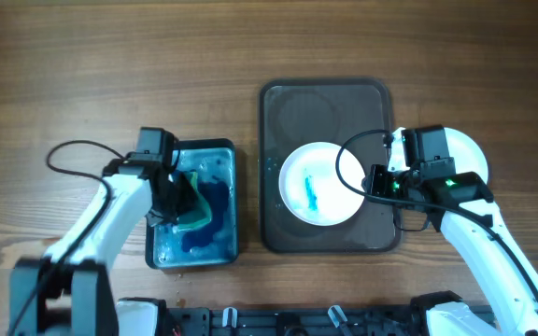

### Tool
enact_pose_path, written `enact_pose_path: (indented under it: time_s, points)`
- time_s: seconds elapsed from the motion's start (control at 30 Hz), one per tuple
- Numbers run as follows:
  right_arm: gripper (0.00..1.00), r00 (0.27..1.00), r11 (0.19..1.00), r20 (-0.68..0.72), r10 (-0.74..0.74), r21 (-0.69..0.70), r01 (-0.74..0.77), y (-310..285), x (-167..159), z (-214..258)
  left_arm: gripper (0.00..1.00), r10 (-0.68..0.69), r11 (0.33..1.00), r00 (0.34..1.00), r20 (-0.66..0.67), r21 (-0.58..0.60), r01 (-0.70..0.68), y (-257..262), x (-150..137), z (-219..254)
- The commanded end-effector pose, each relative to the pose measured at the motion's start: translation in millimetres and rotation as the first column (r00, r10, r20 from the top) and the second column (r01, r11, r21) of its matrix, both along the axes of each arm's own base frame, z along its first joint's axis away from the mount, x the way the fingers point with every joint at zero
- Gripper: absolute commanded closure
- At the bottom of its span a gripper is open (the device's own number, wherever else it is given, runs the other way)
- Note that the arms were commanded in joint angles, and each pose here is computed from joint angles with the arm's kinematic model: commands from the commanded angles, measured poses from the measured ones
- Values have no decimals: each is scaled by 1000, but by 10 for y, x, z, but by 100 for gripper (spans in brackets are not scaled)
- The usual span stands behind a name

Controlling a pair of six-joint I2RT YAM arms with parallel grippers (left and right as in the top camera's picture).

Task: Clean dirty plates on tray and stack at the side
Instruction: 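Grasp the sponge in the basin with the left gripper and lift it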

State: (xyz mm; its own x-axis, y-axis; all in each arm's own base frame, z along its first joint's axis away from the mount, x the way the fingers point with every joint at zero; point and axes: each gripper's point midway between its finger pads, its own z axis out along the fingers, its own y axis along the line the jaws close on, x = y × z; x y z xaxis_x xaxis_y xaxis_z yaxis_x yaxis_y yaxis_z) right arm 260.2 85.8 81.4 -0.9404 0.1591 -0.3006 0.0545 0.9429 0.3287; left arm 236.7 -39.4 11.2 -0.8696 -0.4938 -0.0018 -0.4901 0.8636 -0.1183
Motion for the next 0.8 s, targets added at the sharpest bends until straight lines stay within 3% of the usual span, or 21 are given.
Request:
enact_pose_path:
  time_s: [0.0, 0.03, 0.17, 0.3, 0.33, 0.37, 0.5, 0.63, 0.77]
  points:
    - [74, 999, 1000, 27, 20, 13, -20, 29, 40, 87, 92, 8, 1000, 997, -80, -2, -8, -18, -105, -261]
    - [74, 1000, 1000, 24, 20, 13, -20, 28, 34, 84, 96, 9, 1000, 996, -88, 0, -9, -16, -106, -296]
    - [74, 1000, 1000, 21, 19, 13, -20, 27, 28, 81, 96, 1, 999, 994, -112, -46, -6, -94, -122, -282]
    - [74, 1000, 1000, 21, 20, 12, -21, 27, 28, 81, 96, -40, 998, 994, -98, -51, 35, -112, 7, 44]
    - [74, 1000, 1000, 21, 20, 12, -20, 26, 27, 81, 91, -55, 997, 995, -88, -52, 51, -117, 48, 140]
    - [74, 1000, 1000, 21, 20, 12, -20, 26, 27, 81, 76, -63, 997, 995, -77, -47, 60, -110, 88, 233]
    - [74, 1000, 1000, 21, 20, 12, -20, 26, 29, 81, 53, -72, 997, 997, -14, 31, 72, 11, 245, 398]
    - [73, 1000, 1000, 24, 19, 13, -19, 27, 35, 83, 48, -64, 987, 998, -11, 145, 65, 207, 265, 332]
    - [73, 999, 1000, 25, 19, 13, -19, 28, 39, 85, 45, -64, 986, 998, -16, 151, 65, 222, 210, 30]
